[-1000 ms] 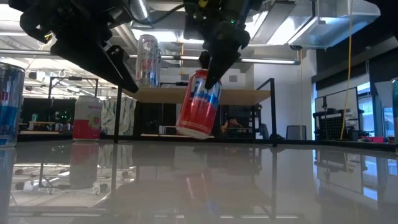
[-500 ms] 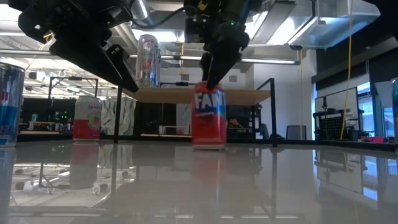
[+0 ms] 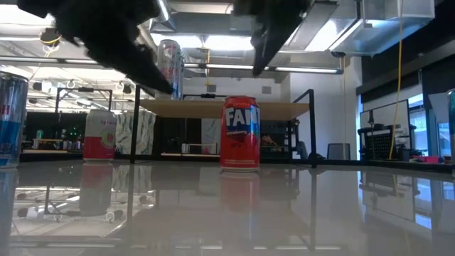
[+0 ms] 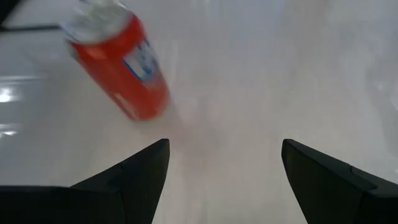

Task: Place canned beverage on shelf
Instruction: Put the right orange soda can on the shelf

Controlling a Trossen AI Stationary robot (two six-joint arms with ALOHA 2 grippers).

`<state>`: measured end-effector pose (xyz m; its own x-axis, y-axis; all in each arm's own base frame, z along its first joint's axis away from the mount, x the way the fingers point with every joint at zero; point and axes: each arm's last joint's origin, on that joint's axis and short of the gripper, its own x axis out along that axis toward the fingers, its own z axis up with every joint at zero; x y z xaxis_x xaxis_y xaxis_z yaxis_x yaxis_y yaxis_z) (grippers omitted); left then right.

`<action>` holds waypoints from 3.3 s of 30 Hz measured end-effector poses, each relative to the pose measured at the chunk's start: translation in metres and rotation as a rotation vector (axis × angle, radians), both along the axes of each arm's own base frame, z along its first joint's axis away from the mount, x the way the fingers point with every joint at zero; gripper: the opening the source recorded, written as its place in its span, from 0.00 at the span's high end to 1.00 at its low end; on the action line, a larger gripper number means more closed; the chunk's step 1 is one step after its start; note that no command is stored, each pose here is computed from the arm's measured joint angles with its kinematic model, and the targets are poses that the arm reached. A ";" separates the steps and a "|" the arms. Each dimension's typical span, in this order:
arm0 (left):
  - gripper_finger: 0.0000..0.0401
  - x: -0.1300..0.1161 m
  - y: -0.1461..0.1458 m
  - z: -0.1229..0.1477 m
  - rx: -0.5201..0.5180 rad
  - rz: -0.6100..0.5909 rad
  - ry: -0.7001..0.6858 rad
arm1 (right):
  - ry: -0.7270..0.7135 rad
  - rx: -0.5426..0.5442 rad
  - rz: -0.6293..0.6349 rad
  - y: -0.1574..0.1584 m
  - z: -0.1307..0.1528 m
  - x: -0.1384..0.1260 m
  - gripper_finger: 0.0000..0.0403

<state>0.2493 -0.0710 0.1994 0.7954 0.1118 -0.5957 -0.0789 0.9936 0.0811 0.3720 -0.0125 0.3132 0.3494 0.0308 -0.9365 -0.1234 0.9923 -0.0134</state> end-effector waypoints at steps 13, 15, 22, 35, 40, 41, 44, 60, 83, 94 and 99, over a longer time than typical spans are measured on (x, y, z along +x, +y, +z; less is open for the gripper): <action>0.25 0.030 0.048 0.036 -0.044 0.030 -0.166 | -0.379 -0.051 -0.069 0.002 -0.016 -0.112 0.05; 0.25 0.034 0.057 0.049 -0.053 0.017 -0.172 | -0.461 -0.073 -0.049 0.002 -0.022 -0.125 0.05; 0.25 0.057 0.087 0.075 -0.106 0.022 -0.090 | -0.675 -0.195 0.033 0.002 -0.020 -0.152 0.05; 0.25 0.123 0.095 0.078 -0.102 0.055 0.199 | -0.687 -0.200 0.164 0.004 -0.035 -0.153 0.05; 0.25 0.134 0.096 0.060 -0.106 0.060 0.312 | -0.613 -0.163 0.136 0.005 -0.057 -0.159 0.05; 0.25 0.134 0.096 0.057 -0.103 0.064 0.328 | -0.614 -0.163 0.135 0.005 -0.057 -0.159 0.05; 0.25 0.134 0.097 0.057 -0.056 0.073 0.332 | -0.617 -0.162 0.134 0.005 -0.057 -0.159 0.05; 0.25 0.141 0.098 0.046 -0.047 0.028 0.331 | -0.666 -0.125 0.079 0.005 -0.053 -0.156 0.05; 0.25 0.151 0.100 0.024 -0.079 -0.009 0.374 | -0.651 -0.098 0.049 0.004 -0.060 -0.148 0.05; 0.25 0.151 0.096 0.024 -0.062 -0.003 0.381 | -0.672 -0.100 0.048 0.004 -0.059 -0.146 0.05; 0.25 0.150 0.098 0.024 -0.077 0.016 0.380 | -0.671 -0.100 0.048 0.004 -0.059 -0.145 0.05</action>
<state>0.3996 0.0265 0.2239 0.5147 0.0661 -0.8548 -0.0732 0.9968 0.0331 0.2265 -0.0083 0.2543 0.8562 -0.0142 -0.5164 -0.1006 0.9759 -0.1936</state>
